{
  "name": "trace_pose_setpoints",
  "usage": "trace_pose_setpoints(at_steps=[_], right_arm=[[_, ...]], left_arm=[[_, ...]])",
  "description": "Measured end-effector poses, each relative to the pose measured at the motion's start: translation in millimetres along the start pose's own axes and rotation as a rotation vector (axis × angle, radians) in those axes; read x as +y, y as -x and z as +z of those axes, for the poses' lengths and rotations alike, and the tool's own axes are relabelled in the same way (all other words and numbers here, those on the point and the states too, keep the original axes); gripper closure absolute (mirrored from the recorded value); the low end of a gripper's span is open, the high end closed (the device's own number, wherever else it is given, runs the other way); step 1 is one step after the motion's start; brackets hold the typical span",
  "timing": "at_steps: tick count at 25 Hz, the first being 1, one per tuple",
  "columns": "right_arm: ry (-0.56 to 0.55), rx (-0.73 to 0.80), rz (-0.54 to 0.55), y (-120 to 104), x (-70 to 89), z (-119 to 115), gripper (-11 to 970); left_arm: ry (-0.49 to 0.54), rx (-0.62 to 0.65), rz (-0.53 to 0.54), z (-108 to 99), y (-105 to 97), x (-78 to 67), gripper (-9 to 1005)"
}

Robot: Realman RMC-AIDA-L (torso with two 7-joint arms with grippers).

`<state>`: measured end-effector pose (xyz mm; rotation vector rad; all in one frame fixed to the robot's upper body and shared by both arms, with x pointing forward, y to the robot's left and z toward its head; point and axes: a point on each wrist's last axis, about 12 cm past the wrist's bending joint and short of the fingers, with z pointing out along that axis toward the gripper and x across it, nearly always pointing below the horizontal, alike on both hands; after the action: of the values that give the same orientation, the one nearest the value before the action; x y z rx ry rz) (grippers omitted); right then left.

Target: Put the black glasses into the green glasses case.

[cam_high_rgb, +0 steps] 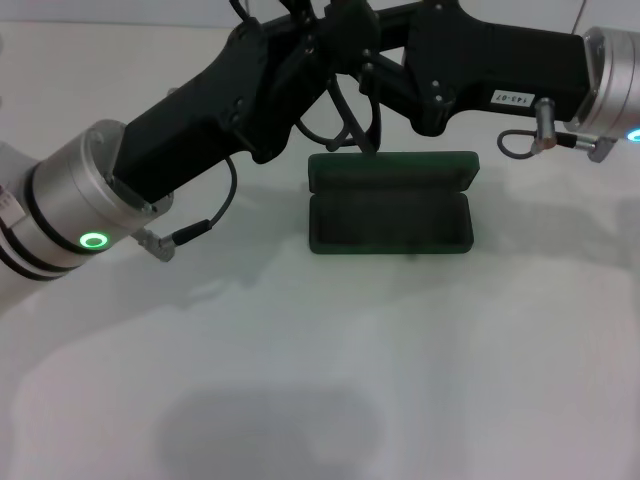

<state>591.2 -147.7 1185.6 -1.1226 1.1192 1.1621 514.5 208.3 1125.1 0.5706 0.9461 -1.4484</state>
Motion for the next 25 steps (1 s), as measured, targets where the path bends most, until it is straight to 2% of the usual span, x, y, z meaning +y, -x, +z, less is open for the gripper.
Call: trace_pose_setpoints(at_steps=[10,14,16,18,19,25], right_arm=[[-0.035,-0.008,0.003,0,-2.8,-4,896],[-0.098,0.041,-0.019,-2,-12.7,-6,896],[-0.119,0.102,-0.042,-3,-19.7,-2,895],[-0.082,0.204,-0.067,-6,-22.8,8,895],[-0.082,0.204,-0.067,-6,-22.8,8,895],[0.042,0.519,-0.080,-25,-11.3,35,894]], left_arm=[[0.020,0.002,-0.005,-7,-3,-3.3,956],[0.033,0.001,-0.005,-14,-3,-7.4,956],[0.032,0.007,0.002,-20,-1,-10.0,956],[0.004,0.028,0.024,-31,6,-15.6,956],[-0.012,0.043,0.041,-36,11,-18.5,956],[-0.017,0.099,0.192,-70,31,-47.6,956]])
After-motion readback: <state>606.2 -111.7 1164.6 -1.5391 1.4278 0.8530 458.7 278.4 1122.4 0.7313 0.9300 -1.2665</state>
